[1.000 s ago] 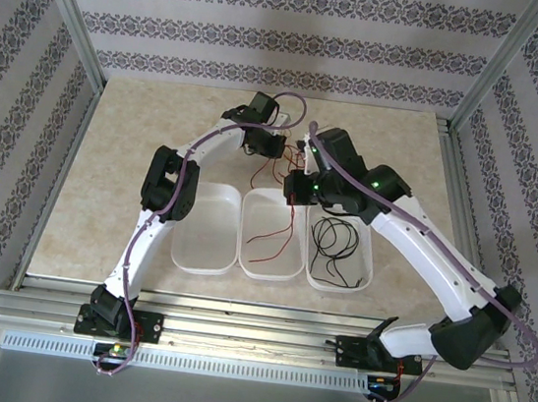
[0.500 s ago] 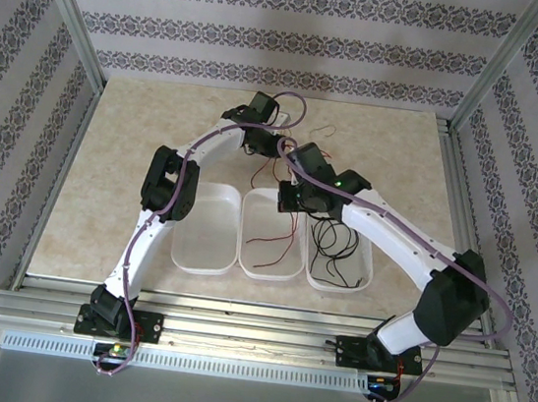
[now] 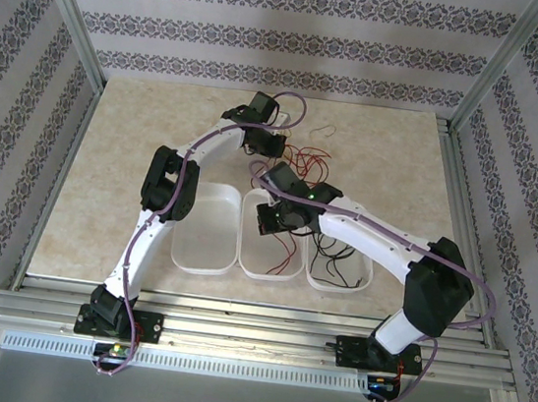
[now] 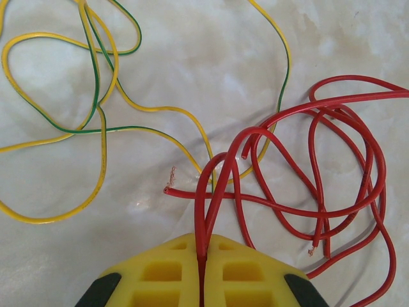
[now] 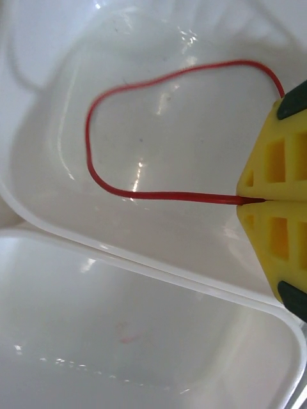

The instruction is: Untangle the cables

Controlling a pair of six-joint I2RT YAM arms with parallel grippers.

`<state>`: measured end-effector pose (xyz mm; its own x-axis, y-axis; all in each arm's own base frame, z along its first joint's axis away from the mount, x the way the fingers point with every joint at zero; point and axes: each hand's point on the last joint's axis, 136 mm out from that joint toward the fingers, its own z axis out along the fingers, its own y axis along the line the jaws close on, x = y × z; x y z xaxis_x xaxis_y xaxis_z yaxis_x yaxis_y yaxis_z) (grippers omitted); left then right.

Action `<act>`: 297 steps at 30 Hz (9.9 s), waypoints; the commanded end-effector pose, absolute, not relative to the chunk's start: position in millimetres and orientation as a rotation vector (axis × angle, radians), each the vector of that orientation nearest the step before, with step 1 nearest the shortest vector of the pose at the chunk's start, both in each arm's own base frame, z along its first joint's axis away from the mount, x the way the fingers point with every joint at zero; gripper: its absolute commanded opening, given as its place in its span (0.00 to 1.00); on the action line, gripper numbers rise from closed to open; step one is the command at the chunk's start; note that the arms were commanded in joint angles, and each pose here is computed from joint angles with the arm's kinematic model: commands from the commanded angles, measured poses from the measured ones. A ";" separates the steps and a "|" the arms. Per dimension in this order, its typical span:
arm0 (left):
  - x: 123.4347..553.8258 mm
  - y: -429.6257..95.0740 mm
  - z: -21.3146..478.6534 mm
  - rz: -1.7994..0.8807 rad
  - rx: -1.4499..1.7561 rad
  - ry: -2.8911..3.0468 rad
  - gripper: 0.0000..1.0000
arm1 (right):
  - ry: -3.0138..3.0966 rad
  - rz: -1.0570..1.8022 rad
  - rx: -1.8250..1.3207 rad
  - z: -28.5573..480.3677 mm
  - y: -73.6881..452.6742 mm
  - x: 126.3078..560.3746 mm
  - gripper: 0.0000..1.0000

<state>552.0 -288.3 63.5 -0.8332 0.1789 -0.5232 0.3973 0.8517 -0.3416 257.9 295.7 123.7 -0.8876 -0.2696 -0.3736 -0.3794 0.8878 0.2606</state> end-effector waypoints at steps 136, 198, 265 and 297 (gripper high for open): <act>550.3 -264.1 63.9 -0.482 0.440 2.582 0.00 | 2.251 -0.027 -0.138 313.8 137.1 479.3 0.00; 523.4 -375.4 193.8 -0.888 0.752 1.706 0.88 | 1.990 0.183 -0.052 433.2 142.7 435.0 0.00; 499.1 -182.0 331.2 -0.425 0.080 1.794 0.00 | 2.658 0.569 -0.207 204.9 260.5 249.5 0.00; 493.6 -184.9 322.4 -0.449 0.093 1.813 0.00 | 3.009 0.131 -0.280 50.0 244.5 274.4 0.00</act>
<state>498.4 -191.5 313.0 -0.3046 -0.1435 -0.9416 0.2980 0.9246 -0.2373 273.3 246.4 51.4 -0.9821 -0.1441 -0.1212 -0.1587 0.9799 0.1210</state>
